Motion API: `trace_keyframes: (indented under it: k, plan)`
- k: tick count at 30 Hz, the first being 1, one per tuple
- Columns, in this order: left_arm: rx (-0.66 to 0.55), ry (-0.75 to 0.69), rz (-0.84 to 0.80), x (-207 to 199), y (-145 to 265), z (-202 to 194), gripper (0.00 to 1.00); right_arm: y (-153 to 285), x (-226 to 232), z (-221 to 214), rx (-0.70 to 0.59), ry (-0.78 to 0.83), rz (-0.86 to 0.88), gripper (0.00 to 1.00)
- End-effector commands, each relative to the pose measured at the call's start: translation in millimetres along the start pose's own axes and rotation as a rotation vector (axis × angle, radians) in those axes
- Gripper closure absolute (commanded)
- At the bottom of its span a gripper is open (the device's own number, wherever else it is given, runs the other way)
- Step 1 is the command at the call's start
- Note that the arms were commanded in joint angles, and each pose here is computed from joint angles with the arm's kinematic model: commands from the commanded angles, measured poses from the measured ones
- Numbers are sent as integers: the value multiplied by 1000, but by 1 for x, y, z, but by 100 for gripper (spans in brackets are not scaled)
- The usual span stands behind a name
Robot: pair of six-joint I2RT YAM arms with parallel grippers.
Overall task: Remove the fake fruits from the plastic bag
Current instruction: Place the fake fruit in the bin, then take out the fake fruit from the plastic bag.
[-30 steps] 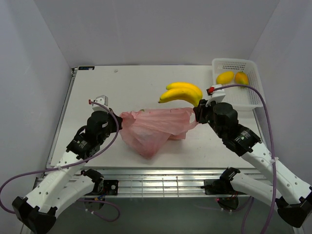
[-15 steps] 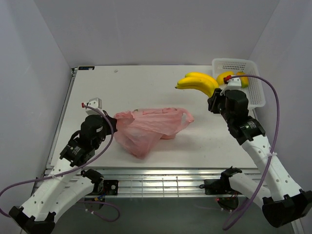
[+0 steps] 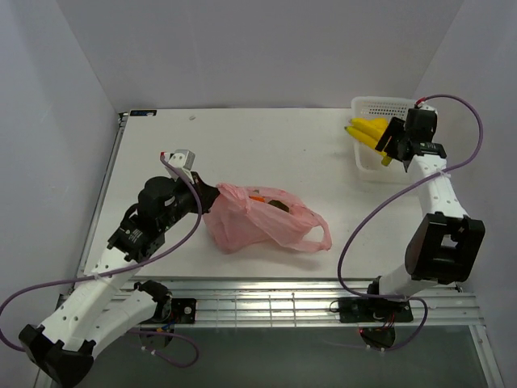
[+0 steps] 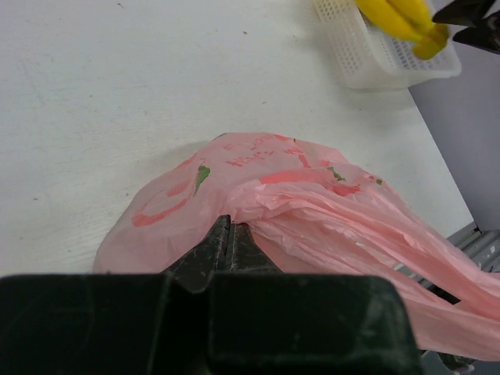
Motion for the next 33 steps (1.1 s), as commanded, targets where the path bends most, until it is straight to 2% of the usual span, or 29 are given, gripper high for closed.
trace_keyframes:
  k: [1,3,4,7,10,11,12,13,15,16,17,20,21,22,27,29,33]
  plan:
    - [-74,-39,-109,-11,8,15,100,-7,2,19,-19,-6,-42,25]
    - [-85,-42,-120,-12,10,16,100,-16,4,16,34,0,-42,4]
    - [-84,-42,-124,-12,11,15,100,-17,5,16,52,5,-30,1]
    - [-78,-40,-139,-13,12,12,100,-10,15,16,96,17,62,10]
    - [-68,-34,-144,-13,12,8,100,14,34,10,134,39,282,10]
    - [-60,-27,-144,-12,11,5,100,38,48,8,146,54,441,10]
    - [-57,-24,-143,-12,11,4,100,45,52,-5,167,66,519,10]
    - [-56,-21,-142,-12,11,3,100,76,70,-14,167,114,664,10]
    - [-53,-11,-138,-11,11,3,100,101,84,-49,222,198,793,10]
    - [-51,-8,-138,-12,11,3,100,136,104,-69,230,276,918,10]
    - [-50,-6,-136,-11,11,2,100,151,112,-83,250,313,990,10]
    - [-50,-5,-146,-12,12,3,100,199,127,-131,327,306,1208,10]
    - [-44,-6,-156,-13,12,1,100,208,128,-155,395,308,1253,10]
    - [-40,-6,-160,-13,12,-1,100,216,130,-159,383,297,1275,10]
    - [-20,-30,-157,-11,12,-7,100,237,142,-197,526,340,1238,10]
    - [-20,-34,-174,-12,15,-8,100,231,148,-207,525,333,1180,10]
    - [-40,-41,-211,-15,20,-8,100,220,158,-213,488,206,1077,10]
Point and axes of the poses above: each gripper's point midway between its finger pads, its own y axis back along the fingers, its own x axis along the line the jaws close on, z = x × y, the point moved 8 cm from there along y, back along the fingers, and after that the axes turned 9 degrees about -y, right-handed, at the moved point
